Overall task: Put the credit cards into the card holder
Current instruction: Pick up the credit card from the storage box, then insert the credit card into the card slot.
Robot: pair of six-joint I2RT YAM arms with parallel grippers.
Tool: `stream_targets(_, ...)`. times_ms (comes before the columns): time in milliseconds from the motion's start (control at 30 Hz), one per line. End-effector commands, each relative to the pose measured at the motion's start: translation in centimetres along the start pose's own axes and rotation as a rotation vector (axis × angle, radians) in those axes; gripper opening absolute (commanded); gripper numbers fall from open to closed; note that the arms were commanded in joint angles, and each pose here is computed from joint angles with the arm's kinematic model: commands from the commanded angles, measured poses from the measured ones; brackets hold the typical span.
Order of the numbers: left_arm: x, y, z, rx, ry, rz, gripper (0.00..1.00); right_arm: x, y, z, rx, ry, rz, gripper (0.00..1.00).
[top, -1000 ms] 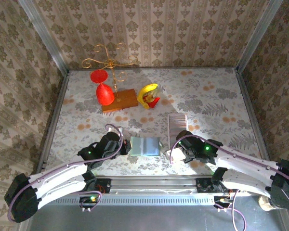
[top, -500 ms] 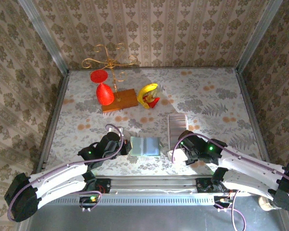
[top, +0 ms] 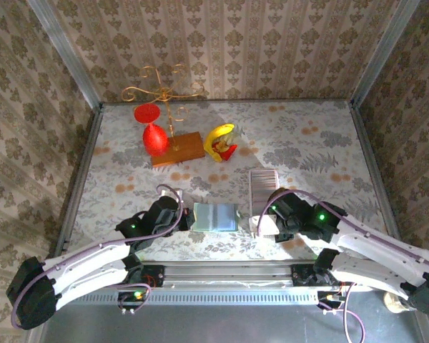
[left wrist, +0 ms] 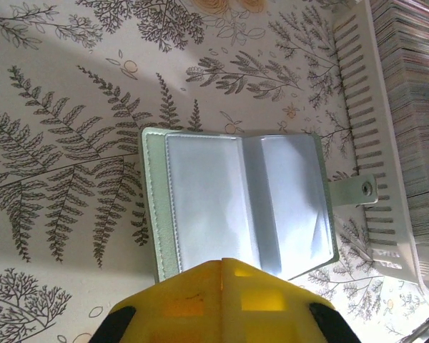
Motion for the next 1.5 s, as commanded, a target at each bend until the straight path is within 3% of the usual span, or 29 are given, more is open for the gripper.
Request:
stream_targets(0, -0.4, 0.5, -0.4, -0.014, -0.013, -0.005, 0.02, -0.8, 1.8, 0.5, -0.030, -0.098, -0.058, 0.00)
stream_targets(233, -0.6, 0.9, -0.7, -0.017, -0.007, -0.003, 0.02, -2.2, 4.0, -1.1, 0.040, -0.309, -0.139, 0.00)
stream_targets(467, -0.6, 1.2, -1.1, 0.002, 0.008, 0.005, 0.02, -4.8, 4.5, -4.6, 0.025, -0.917, -0.192, 0.00)
stream_targets(767, -0.4, 0.4, -0.8, -0.041, 0.019, 0.038, 0.00, -7.2, -1.5, -5.9, -0.110, -1.588, -0.259, 0.00)
stream_targets(1033, -0.2, -1.3, -1.9, -0.030, 0.001, 0.127, 0.00, -7.3, -5.9, -5.8, -0.024, -1.715, -0.249, 0.00)
stream_targets(1133, -0.3, -2.0, -1.3, -0.045, 0.025, 0.132, 0.00, -8.3, -6.7, -6.0, -0.023, -1.699, -0.313, 0.00)
stream_targets(1467, -0.3, -3.6, -0.1, -0.088, 0.071, 0.149, 0.00, -8.5, -9.1, -6.3, 0.022, -1.680, -0.278, 0.00)
Point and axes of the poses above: each hand's point on the last joint's axis, 136 mm out from that joint toward the fingers, its own y axis back along the fingers, its own z axis along the line the jaws close on, x = y × z, the point moved 6 cm from there along y, back along the fingers, and after that the axes turned 5 degrees about y, right-handed, at the moved point
